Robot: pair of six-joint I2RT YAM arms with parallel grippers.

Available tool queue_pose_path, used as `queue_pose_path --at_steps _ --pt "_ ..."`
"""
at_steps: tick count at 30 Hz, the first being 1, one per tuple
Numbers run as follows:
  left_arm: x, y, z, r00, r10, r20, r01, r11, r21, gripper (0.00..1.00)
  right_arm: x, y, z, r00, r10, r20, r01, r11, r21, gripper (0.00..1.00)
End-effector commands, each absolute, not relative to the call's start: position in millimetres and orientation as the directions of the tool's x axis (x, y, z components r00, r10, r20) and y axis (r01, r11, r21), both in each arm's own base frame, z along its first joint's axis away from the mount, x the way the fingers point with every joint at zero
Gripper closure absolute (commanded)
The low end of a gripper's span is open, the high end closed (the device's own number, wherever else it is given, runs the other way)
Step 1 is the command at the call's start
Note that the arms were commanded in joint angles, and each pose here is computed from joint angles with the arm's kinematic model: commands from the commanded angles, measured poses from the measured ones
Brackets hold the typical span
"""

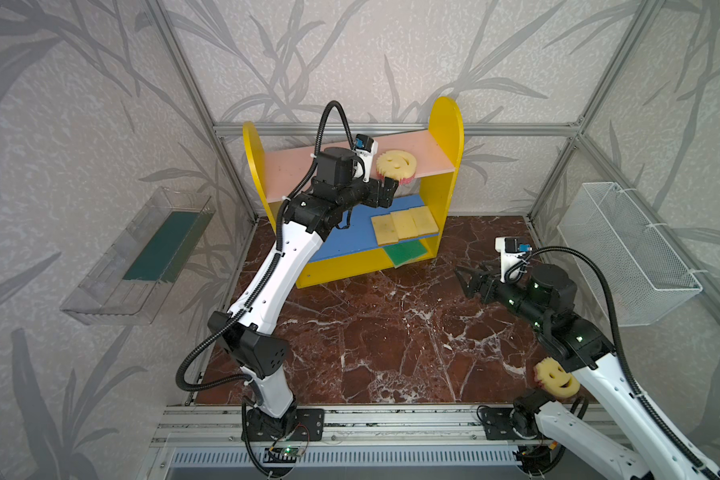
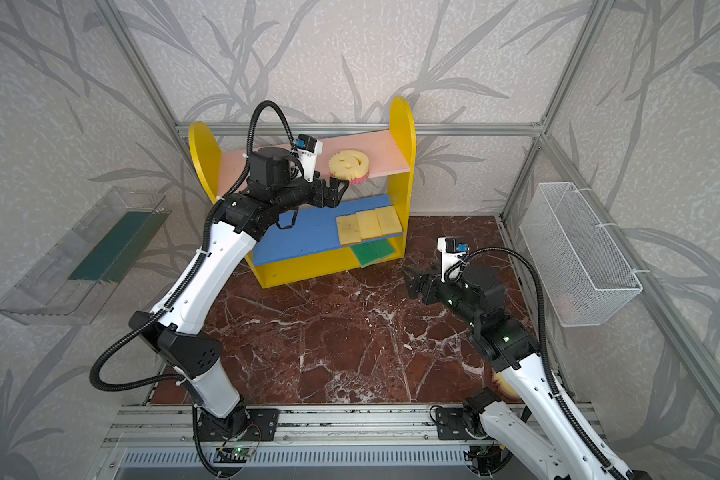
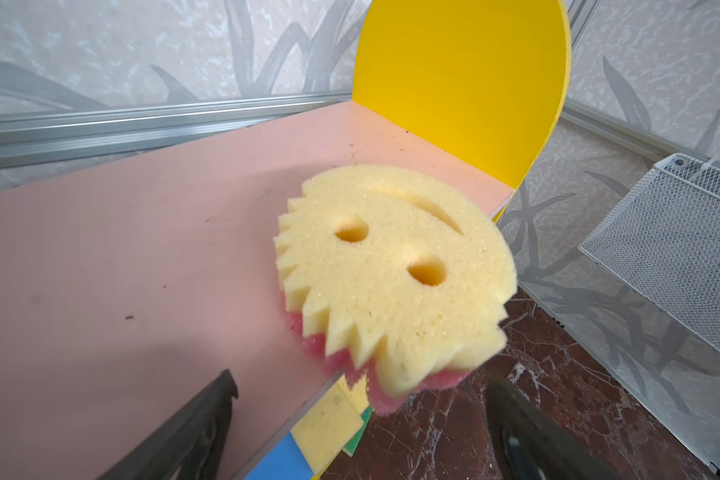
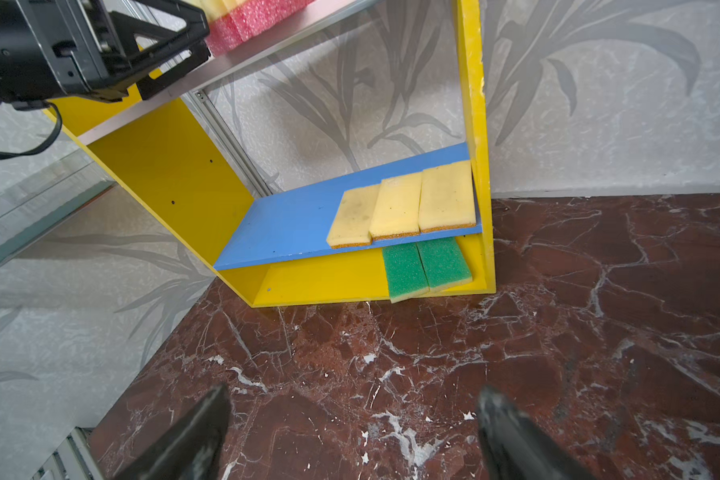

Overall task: Place and organize the cleaning sponges onto the shelf
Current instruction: 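Push the smiley sponge with the left gripper toward the yellow side panel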

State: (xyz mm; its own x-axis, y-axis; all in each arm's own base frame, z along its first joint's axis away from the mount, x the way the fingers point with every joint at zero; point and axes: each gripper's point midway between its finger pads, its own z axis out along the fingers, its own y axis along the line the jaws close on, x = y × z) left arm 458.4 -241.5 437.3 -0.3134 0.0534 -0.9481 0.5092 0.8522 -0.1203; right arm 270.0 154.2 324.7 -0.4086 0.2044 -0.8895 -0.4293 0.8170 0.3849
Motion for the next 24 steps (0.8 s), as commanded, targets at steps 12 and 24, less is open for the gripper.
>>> queue_pose_path --at_steps 12,24 --pt "496.7 -270.4 419.4 -0.335 0.038 -0.942 0.558 0.813 -0.165 0.07 279.2 171.4 297.1 -0.481 0.204 -0.853 -0.449 0.778 0.439 0.09" --pt "522.1 -309.5 412.2 -0.350 -0.029 -0.936 0.626 0.736 -0.257 0.12 283.0 176.0 276.6 -0.524 0.170 -0.835 -0.442 0.783 0.437 0.09"
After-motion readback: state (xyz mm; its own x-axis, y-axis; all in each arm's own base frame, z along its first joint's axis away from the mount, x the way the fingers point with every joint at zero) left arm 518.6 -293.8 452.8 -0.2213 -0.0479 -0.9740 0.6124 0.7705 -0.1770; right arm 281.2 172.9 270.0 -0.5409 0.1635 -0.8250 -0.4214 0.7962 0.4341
